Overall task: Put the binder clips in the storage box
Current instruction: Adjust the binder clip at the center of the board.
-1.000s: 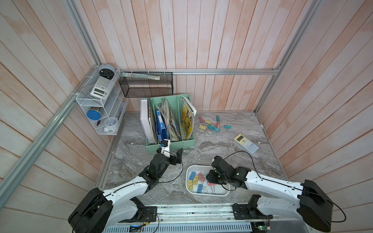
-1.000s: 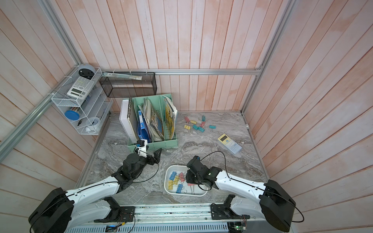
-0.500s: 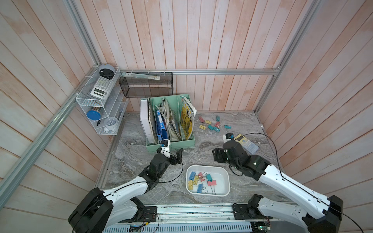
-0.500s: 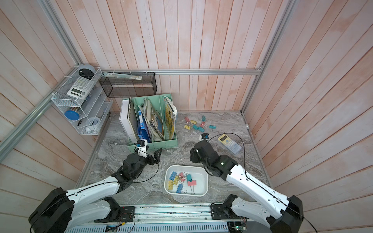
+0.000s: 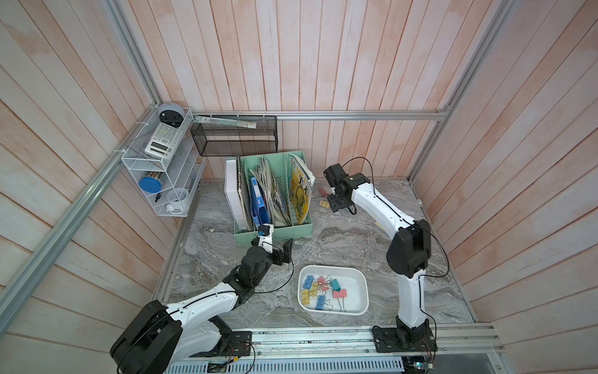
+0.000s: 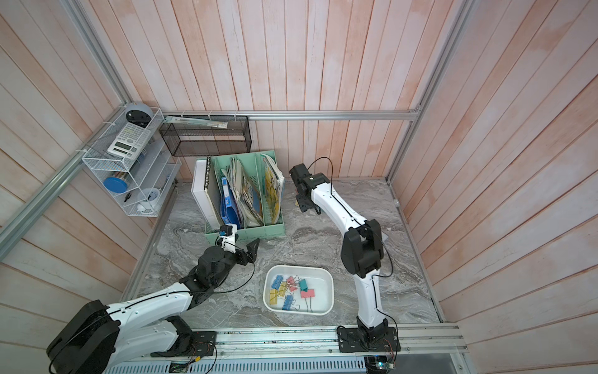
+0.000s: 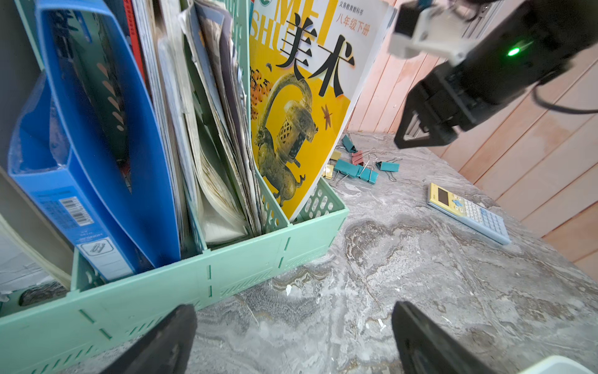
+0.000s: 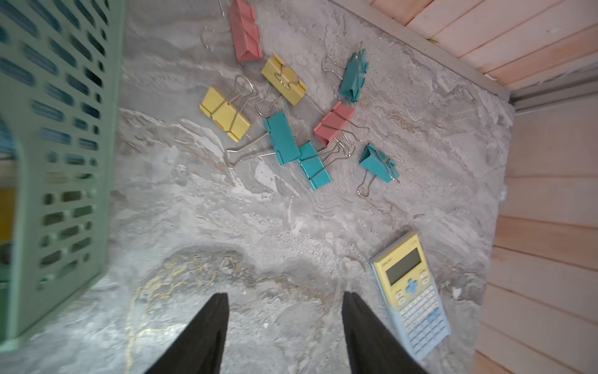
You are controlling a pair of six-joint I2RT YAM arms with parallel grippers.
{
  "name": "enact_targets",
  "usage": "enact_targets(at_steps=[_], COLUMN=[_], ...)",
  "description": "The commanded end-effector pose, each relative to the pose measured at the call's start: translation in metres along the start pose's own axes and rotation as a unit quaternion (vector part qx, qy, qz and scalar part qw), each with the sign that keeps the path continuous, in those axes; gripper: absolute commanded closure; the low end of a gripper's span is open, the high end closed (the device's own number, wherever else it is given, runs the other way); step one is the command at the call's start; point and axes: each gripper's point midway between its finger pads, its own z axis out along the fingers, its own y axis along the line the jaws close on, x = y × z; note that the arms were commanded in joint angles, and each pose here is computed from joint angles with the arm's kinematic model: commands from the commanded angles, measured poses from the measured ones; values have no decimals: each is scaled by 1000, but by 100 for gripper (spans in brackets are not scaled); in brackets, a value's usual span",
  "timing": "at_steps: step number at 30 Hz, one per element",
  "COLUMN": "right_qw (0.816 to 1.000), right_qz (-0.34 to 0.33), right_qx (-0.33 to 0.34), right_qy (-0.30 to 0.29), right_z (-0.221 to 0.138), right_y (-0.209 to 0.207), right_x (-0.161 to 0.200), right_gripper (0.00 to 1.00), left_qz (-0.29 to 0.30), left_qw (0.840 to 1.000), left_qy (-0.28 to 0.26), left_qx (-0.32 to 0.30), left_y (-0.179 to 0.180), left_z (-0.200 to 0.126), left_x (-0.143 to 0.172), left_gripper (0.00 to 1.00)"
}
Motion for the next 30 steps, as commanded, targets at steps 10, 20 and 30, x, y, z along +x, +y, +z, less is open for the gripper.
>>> enact_targets(at_steps=[10, 20, 30], right_qw=[991, 997, 997], right_qz=[-102, -78, -15], right_qx=[18, -9, -62], right_qy=[88, 25, 34], right_z=[82, 105, 108], right_y=[-7, -2, 0], right_x=[-3, -33, -28], right_gripper=[37, 33, 46], left_qz=[6, 7, 7], left_qw=[1000, 1000, 1000], left_qy=[-2, 8, 4], left_qx=[0, 1, -1], left_y=[-1, -2, -2], left_z=[4, 9, 7], left_x=[-4, 0, -2], left_gripper=[0, 0, 0])
